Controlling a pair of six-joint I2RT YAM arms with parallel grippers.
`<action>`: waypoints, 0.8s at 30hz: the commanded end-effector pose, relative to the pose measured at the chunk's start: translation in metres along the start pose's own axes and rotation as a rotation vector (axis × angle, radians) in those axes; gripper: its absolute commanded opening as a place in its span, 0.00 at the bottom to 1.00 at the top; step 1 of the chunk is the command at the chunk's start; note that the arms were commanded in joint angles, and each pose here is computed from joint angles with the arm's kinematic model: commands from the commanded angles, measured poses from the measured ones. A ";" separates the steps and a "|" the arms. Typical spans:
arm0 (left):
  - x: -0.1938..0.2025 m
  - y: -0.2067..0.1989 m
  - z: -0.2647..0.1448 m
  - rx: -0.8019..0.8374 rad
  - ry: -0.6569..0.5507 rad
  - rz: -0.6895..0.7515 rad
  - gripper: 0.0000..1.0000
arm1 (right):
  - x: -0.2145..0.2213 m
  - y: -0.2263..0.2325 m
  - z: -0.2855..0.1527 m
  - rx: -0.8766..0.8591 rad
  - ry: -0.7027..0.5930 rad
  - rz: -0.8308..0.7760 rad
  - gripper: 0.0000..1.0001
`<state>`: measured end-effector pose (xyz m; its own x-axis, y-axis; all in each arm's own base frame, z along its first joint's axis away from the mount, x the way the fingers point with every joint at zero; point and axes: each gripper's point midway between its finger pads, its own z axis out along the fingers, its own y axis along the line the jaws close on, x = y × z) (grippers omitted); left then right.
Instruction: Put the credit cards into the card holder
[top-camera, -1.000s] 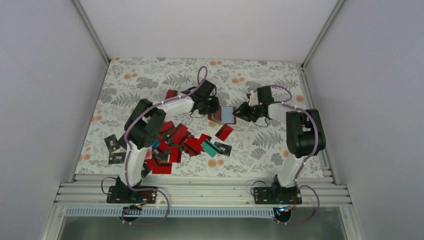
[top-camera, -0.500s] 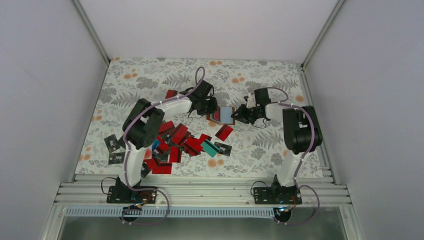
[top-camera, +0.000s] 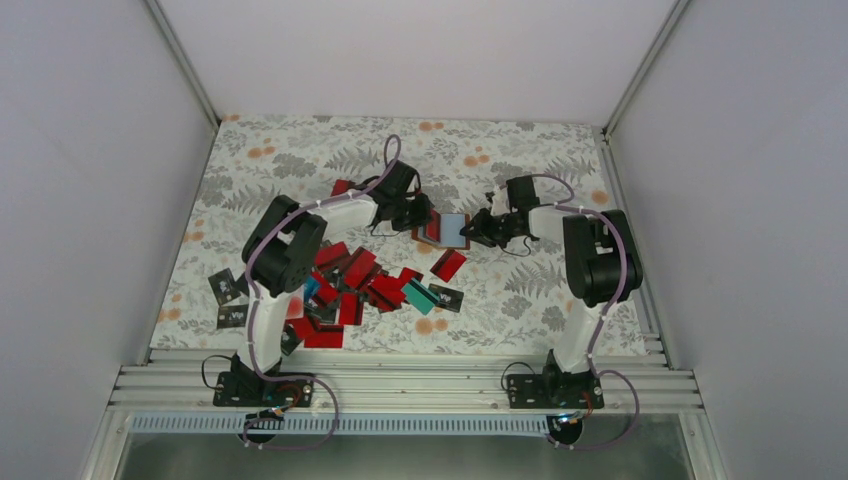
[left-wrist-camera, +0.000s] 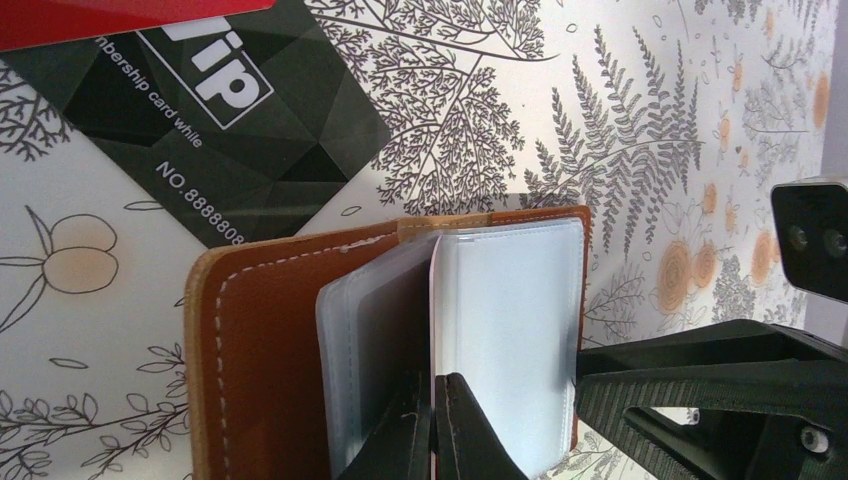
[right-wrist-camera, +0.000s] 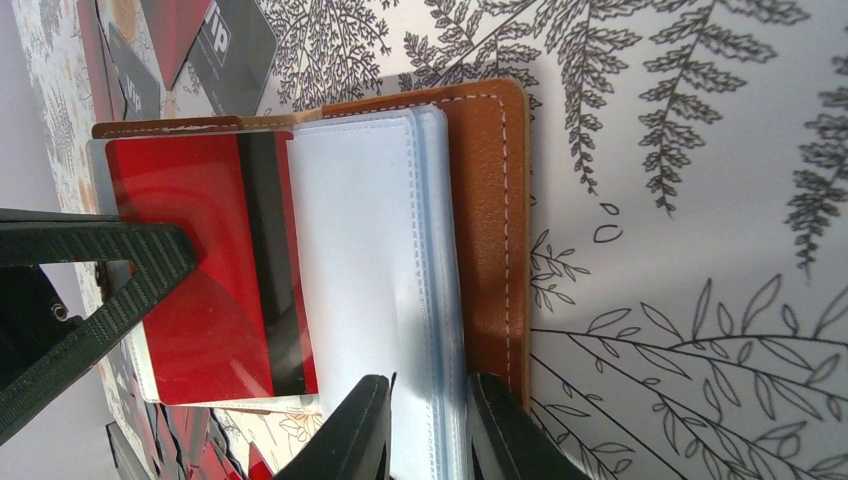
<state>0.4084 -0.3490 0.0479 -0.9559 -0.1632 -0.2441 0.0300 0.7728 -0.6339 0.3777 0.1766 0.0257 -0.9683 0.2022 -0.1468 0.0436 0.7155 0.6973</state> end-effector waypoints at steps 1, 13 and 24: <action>0.002 0.000 -0.005 0.022 0.009 -0.010 0.02 | -0.002 0.002 0.008 -0.006 0.008 -0.019 0.22; -0.001 -0.015 -0.012 0.076 0.001 0.016 0.02 | -0.002 -0.004 0.011 0.009 0.011 -0.004 0.22; 0.001 -0.016 -0.011 0.085 0.008 0.019 0.02 | -0.004 -0.006 0.012 0.019 0.011 0.007 0.21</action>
<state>0.4070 -0.3523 0.0503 -0.9592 -0.1522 -0.2382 0.0483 0.7421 -0.6686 0.3820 0.1788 0.0244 -0.9688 0.2017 -0.1440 0.0435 0.7104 0.7024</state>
